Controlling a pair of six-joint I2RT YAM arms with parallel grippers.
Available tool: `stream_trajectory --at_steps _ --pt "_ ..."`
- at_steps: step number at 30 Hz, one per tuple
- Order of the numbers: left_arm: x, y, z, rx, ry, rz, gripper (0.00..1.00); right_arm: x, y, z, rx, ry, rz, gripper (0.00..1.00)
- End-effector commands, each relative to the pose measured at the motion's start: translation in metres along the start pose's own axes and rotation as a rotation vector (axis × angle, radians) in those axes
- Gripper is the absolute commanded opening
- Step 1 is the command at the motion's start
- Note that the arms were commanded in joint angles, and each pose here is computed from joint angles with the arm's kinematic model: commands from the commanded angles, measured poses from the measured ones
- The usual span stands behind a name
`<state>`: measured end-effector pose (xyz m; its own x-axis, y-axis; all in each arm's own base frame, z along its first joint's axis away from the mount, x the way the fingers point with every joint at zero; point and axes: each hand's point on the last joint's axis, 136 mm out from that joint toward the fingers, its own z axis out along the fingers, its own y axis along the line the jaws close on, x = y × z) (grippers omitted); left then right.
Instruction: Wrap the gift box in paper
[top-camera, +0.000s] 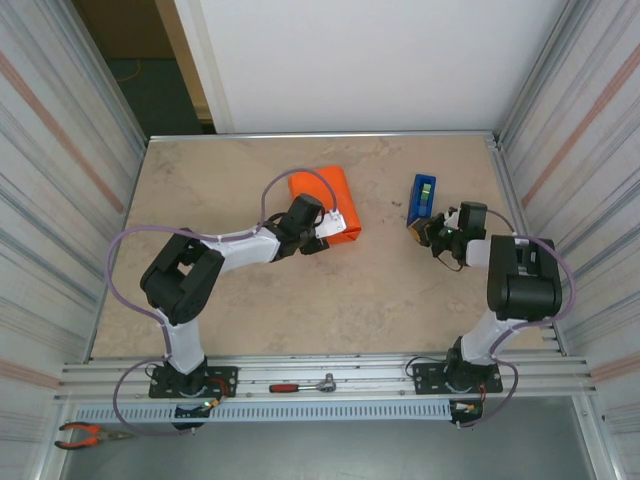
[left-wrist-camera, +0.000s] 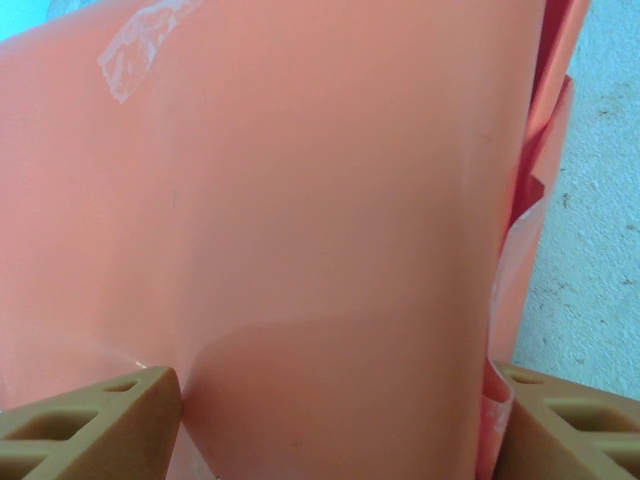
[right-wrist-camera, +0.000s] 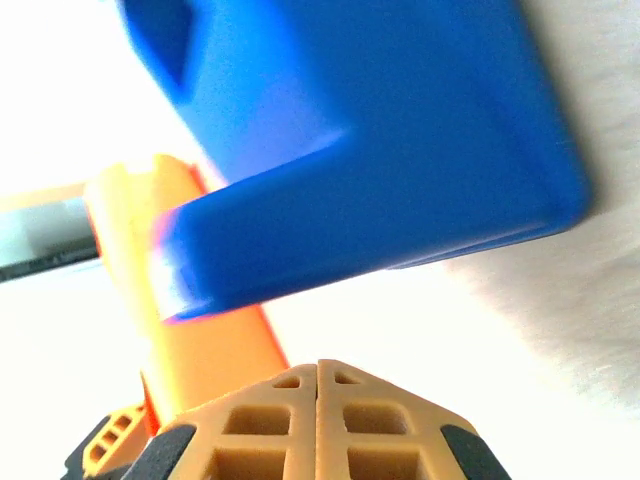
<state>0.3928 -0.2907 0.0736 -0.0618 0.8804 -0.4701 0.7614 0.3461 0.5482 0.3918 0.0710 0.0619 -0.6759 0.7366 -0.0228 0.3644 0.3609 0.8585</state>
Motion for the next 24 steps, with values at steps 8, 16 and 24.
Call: stream_trajectory --at_steps 8,16,24 --pt "0.026 -0.02 0.009 0.078 0.082 -0.013 0.74 0.068 0.047 0.009 -0.059 0.141 -0.224 0.0" --pt "0.026 -0.02 0.01 0.08 0.084 -0.012 0.74 0.116 0.069 0.031 -0.154 0.233 -0.312 0.0" --pt "0.027 -0.02 0.009 0.077 0.085 -0.015 0.75 0.14 0.082 0.045 -0.253 0.271 -0.337 0.0"
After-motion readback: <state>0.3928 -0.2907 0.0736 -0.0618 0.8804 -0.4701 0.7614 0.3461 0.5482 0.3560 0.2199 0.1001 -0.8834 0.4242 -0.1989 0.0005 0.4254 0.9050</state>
